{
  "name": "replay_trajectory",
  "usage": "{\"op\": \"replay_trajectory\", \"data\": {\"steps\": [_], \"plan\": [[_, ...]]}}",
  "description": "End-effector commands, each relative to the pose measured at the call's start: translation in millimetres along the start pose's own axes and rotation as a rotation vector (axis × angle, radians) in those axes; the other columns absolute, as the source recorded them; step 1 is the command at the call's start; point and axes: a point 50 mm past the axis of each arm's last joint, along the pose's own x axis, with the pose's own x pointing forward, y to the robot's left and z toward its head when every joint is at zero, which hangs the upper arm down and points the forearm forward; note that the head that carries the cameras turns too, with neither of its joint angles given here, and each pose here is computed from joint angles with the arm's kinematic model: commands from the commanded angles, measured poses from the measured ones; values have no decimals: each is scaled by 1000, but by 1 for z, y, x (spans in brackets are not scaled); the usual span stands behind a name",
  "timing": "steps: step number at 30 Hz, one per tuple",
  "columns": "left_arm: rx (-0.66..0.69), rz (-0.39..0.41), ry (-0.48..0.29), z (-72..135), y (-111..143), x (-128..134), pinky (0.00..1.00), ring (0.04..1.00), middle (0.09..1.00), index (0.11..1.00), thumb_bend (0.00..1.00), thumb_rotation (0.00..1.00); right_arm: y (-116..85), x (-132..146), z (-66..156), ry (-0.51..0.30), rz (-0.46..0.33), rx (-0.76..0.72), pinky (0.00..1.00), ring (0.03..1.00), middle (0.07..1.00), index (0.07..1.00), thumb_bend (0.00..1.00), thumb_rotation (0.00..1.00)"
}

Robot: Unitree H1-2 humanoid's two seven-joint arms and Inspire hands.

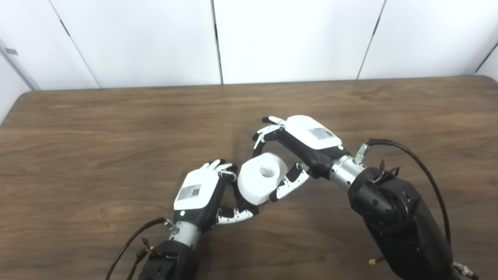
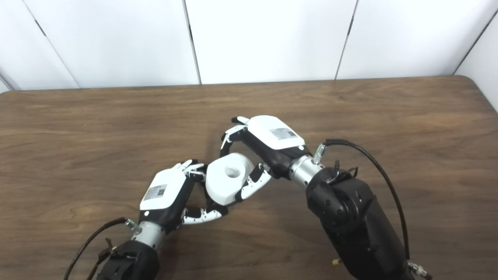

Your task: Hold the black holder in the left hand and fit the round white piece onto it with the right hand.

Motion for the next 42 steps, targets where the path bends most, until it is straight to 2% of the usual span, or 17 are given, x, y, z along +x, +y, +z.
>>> {"op": "replay_trajectory", "data": {"steps": [1, 22, 32, 42], "plan": [[11, -133, 14, -1, -22, -7, 933, 924, 836, 491, 512, 46, -7, 3, 8, -50, -36, -35, 846, 938, 787, 484, 522, 132], [14, -122, 6, 5, -23, -9, 922, 921, 831, 491, 513, 46, 5, 7, 7, -61, 12, -32, 835, 941, 782, 484, 522, 129], [20, -123, 4, 8, -23, -7, 922, 923, 831, 491, 513, 46, 9, 10, 6, -66, 60, -50, 847, 944, 786, 485, 522, 129], [23, -125, 3, 9, -22, -7, 920, 923, 833, 491, 513, 46, 7, 11, 4, -36, 128, -82, 863, 940, 788, 489, 523, 136]]}}
